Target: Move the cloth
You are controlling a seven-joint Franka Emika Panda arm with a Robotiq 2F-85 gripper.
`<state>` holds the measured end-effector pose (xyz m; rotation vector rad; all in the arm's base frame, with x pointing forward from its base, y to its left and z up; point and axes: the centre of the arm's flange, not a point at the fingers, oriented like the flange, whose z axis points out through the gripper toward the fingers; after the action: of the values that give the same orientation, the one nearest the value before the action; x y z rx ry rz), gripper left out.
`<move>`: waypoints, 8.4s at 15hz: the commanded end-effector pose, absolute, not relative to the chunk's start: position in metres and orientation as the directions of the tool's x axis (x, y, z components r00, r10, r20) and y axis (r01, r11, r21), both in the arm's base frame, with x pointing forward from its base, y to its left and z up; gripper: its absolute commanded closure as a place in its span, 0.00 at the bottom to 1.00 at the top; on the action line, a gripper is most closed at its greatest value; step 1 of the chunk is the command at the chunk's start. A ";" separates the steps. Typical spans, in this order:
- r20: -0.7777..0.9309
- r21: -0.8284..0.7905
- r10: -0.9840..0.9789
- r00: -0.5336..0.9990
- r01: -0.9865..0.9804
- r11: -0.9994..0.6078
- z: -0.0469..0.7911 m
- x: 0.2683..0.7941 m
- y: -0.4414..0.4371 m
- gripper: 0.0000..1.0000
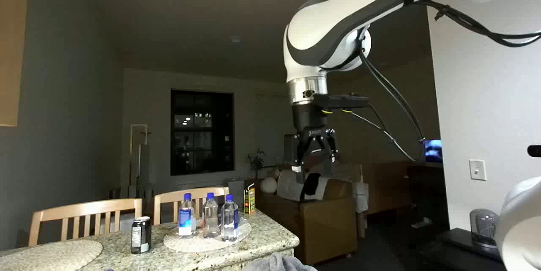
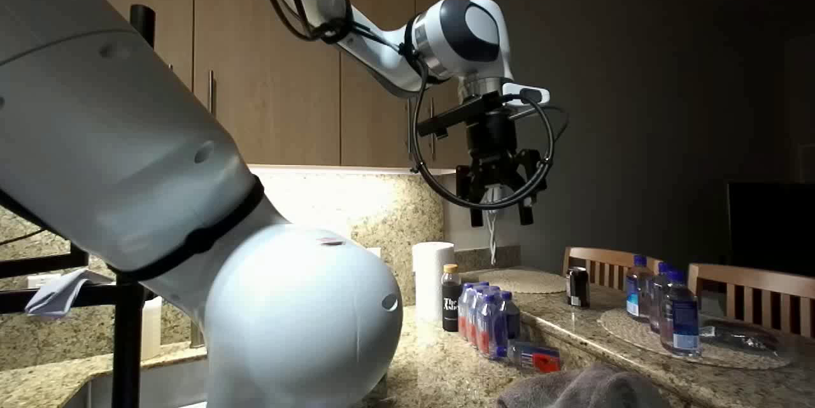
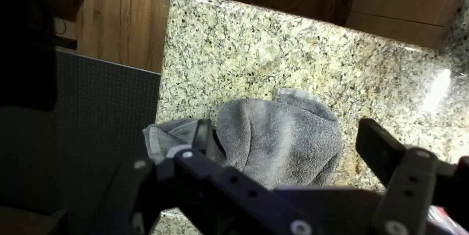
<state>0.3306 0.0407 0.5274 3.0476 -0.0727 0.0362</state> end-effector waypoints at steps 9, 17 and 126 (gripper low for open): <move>0.026 0.092 -0.046 0.999 -0.049 -0.995 0.527 0.331 0.041 0.00; 0.028 0.088 -0.047 0.999 -0.049 -0.995 0.525 0.334 0.042 0.00; 0.008 0.111 -0.046 0.999 -0.047 -0.993 0.240 0.528 0.035 0.37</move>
<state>0.5450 0.0429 0.2735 3.0629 -0.0534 -0.0190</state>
